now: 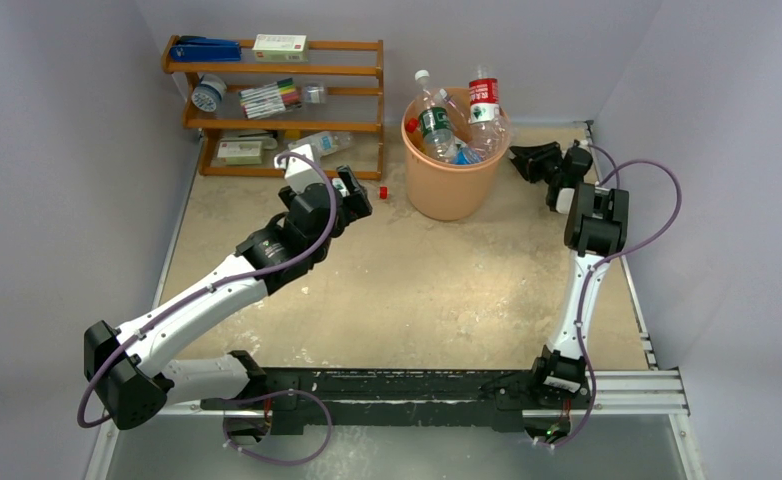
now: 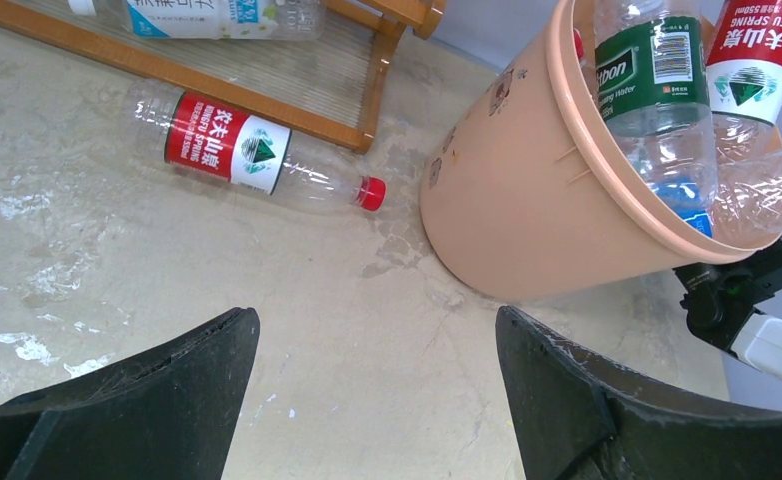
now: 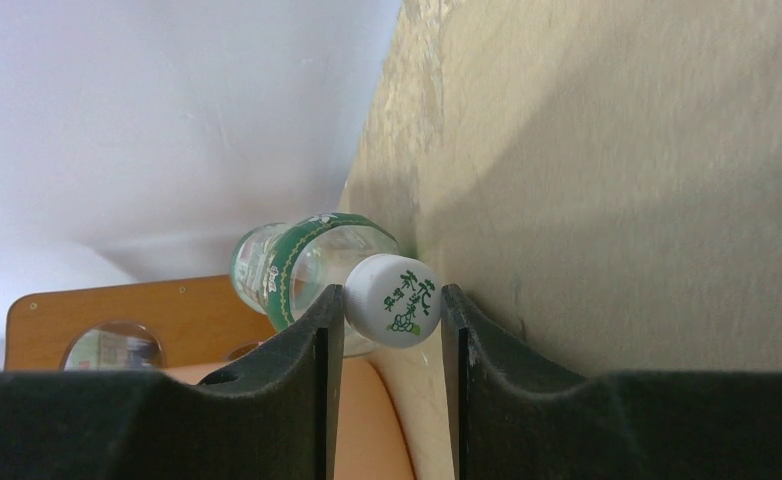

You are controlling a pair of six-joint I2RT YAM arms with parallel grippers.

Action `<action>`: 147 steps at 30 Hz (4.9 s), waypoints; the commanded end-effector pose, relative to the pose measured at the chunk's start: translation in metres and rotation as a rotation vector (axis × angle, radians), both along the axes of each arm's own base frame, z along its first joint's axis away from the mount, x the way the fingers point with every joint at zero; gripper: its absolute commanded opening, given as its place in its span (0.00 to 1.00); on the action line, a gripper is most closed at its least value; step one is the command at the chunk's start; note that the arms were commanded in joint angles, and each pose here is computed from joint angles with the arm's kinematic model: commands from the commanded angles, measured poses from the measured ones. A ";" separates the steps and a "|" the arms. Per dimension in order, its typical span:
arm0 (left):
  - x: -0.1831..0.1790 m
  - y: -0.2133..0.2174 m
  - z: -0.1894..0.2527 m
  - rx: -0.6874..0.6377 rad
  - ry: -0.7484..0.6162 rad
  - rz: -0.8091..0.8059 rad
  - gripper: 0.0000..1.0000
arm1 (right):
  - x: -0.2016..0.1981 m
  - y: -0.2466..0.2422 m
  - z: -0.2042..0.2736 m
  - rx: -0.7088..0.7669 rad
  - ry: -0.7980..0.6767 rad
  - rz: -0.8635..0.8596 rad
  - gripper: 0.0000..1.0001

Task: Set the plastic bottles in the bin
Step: Pick up the plastic bottle at the center of the board, then place the plastic bottle in the trash bin.

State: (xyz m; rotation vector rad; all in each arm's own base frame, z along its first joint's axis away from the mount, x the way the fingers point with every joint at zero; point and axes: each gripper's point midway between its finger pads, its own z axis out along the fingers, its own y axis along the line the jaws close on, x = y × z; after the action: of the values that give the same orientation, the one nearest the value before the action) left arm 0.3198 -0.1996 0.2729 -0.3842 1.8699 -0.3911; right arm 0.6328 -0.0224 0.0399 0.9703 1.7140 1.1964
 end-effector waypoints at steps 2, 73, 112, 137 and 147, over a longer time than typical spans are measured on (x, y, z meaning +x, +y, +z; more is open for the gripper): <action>0.000 0.005 0.012 -0.030 -0.026 0.011 0.88 | -0.006 0.007 0.082 -0.058 -0.164 0.014 0.25; -0.040 0.020 -0.035 -0.146 0.076 -0.006 0.86 | -0.235 0.054 0.460 -1.192 -0.415 -0.063 0.30; -0.028 0.004 -0.040 -0.128 0.097 -0.027 0.86 | -0.200 0.115 0.397 -1.523 -0.186 -0.008 0.36; -0.006 -0.002 -0.039 -0.093 0.101 0.023 0.91 | -0.234 0.124 0.442 -1.386 -0.325 -0.023 1.00; 0.054 0.037 -0.059 -0.216 0.181 0.195 0.92 | -0.286 0.120 0.463 -1.244 -0.426 -0.028 1.00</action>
State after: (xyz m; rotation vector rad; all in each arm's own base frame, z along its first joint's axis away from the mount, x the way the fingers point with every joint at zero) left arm 0.3483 -0.1695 0.2005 -0.6364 2.0101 -0.3413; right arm 0.3724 0.0940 0.4819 -0.0554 1.7049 0.0024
